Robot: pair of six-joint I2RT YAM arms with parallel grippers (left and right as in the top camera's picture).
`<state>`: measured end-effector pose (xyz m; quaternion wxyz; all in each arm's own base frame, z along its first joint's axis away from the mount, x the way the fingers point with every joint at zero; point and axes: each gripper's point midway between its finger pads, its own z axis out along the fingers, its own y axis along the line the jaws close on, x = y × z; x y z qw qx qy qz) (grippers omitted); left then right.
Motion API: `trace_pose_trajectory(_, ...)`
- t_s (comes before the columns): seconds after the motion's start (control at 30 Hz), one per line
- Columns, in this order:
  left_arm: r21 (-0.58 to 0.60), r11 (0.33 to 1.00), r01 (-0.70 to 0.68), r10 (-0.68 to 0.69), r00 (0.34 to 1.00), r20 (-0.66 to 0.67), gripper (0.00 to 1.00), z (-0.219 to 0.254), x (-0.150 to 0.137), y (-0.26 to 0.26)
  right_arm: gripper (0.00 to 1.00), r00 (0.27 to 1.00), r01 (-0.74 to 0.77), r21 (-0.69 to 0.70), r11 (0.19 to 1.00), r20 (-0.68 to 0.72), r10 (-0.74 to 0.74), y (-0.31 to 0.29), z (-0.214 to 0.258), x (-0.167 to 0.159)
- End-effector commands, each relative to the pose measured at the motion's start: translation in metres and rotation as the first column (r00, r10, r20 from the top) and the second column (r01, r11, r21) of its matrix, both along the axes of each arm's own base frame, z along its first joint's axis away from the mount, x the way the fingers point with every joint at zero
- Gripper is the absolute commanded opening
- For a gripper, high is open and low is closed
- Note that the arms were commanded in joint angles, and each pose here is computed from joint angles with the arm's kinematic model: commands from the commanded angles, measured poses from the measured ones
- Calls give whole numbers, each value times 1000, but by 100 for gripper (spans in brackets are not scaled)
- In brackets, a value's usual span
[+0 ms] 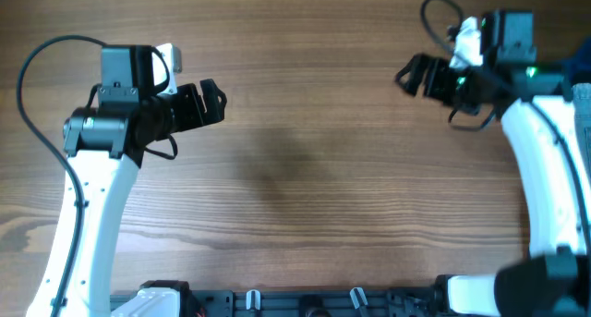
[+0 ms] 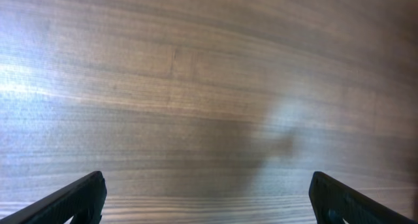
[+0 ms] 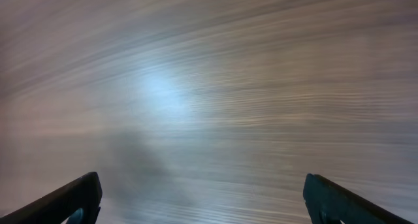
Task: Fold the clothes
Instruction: 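Reach the right gripper to the denim pile at the right edge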
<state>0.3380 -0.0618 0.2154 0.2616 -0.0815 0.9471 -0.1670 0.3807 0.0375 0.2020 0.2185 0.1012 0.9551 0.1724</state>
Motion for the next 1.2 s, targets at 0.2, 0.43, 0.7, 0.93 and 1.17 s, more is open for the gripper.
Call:
trace_pose_trajectory(0.2,8,1000,30,-30,1000,1,100,7,-4,-2,93,771,600,-300,742,-32,-636,-223,-33,2)
trace_pose_trajectory(0.43,8,1000,30,-30,1000,8,100,8,-3,-3,88,646,628,-479,613,-118,-754,-302,-97,-30)
trace_pose_trajectory(0.7,8,1000,31,-31,1000,-7,100,6,-6,-2,93,564,578,-609,544,-184,-805,-328,-142,-55)
trace_pose_trajectory(0.93,8,999,31,-31,1000,4,100,8,-4,-2,88,603,648,-509,567,-112,-790,-327,-111,-33)
trace_pose_trajectory(1.17,8,1000,31,-31,999,9,100,8,-3,-3,88,626,659,-538,526,3,-780,-340,-77,-29)
